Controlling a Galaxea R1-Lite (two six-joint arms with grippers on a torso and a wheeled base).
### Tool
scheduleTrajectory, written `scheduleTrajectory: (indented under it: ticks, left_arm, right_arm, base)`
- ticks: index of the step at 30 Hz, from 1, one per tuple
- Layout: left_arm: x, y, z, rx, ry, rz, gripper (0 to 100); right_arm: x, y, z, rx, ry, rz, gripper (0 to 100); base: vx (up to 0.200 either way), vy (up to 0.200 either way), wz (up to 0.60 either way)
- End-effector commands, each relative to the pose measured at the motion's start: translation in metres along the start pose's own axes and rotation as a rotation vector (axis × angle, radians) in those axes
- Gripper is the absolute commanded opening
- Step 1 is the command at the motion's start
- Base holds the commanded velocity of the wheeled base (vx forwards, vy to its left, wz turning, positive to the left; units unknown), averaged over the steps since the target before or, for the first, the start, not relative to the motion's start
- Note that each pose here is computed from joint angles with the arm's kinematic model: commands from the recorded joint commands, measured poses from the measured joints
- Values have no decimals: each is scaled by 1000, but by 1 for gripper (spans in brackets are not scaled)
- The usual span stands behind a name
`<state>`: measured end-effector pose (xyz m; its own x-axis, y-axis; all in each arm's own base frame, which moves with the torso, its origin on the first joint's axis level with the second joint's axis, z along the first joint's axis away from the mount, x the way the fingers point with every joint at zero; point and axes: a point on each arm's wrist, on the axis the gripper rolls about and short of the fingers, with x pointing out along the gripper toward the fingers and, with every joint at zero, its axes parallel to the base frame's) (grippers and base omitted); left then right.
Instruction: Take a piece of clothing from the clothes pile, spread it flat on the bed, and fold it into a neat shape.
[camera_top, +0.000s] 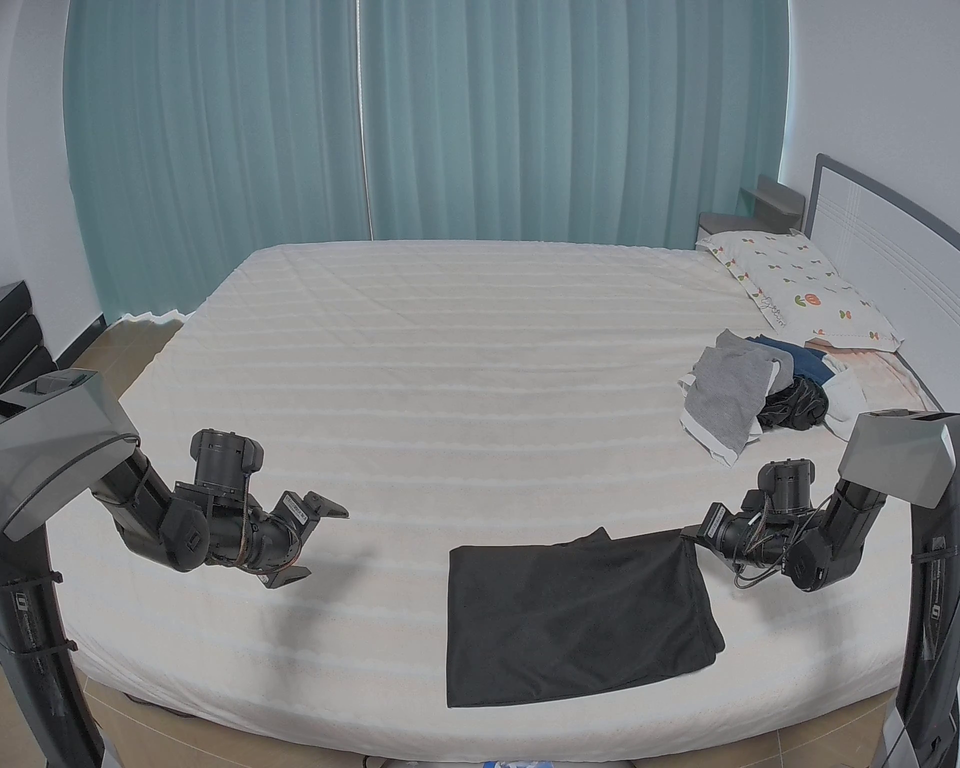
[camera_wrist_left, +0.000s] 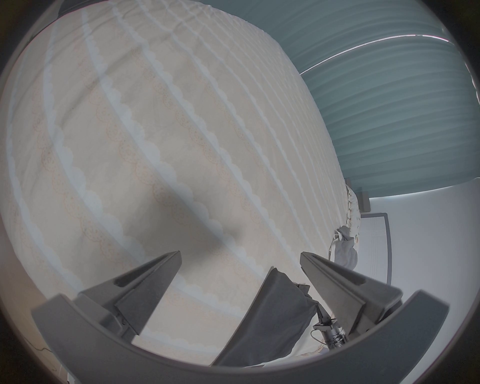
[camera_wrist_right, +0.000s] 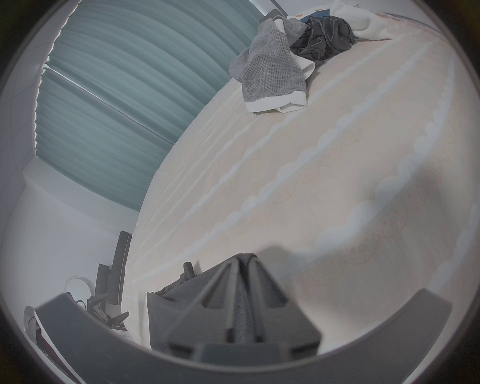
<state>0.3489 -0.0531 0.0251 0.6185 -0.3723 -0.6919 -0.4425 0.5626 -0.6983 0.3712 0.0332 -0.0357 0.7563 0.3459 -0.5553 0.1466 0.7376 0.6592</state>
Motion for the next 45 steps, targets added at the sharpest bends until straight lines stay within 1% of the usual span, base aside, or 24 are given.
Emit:
scheduleTrajectory:
  ticks: [1, 7, 12, 15, 19, 22, 25, 33, 37, 45]
  left_arm:
    - [0, 0, 0, 0, 0, -1, 100]
    - [1, 0, -1, 3, 3, 0, 100]
    - [2, -1, -2, 7, 1, 3, 100]
    - [3, -3, -1, 4, -9, 1, 100]
    - [3, -3, -1, 4, -11, 4, 100]
    - [3, -4, -1, 5, -12, 3, 100]
    - [3, -3, -2, 6, -10, 3, 100]
    - [0, -6, 0, 4, -18, -8, 100]
    - [3, -12, -6, 4, -4, -18, 100]
    - [7, -20, -16, 17, 20, -30, 100]
  right_arm:
    - [1, -1, -1, 0, 4, -1, 100]
    - [-3, -3, 2, 18, -3, -3, 100]
    - [-10, -1, 7, 82, -43, 22, 100]
    - [-12, -2, 7, 102, -63, 37, 100]
    - [-13, -3, 7, 108, -62, 38, 100]
    - [-12, -3, 6, 123, -60, 39, 100]
    - [-12, -3, 6, 128, -59, 40, 100]
    - [-11, -3, 5, 126, -56, 41, 100]
    - [-10, -2, 4, 125, -54, 44, 100]
    - [-9, -2, 3, 123, -52, 44, 100]
  base:
    - [0, 0, 0]
    - [0, 0, 0]
    - [0, 0, 0]
    - [0, 0, 0]
    - [0, 0, 0]
    - [-200, 0, 0]
    - [-200, 0, 0]
    - [0, 0, 0]
    - [0, 0, 0]
    - [0, -200, 0]
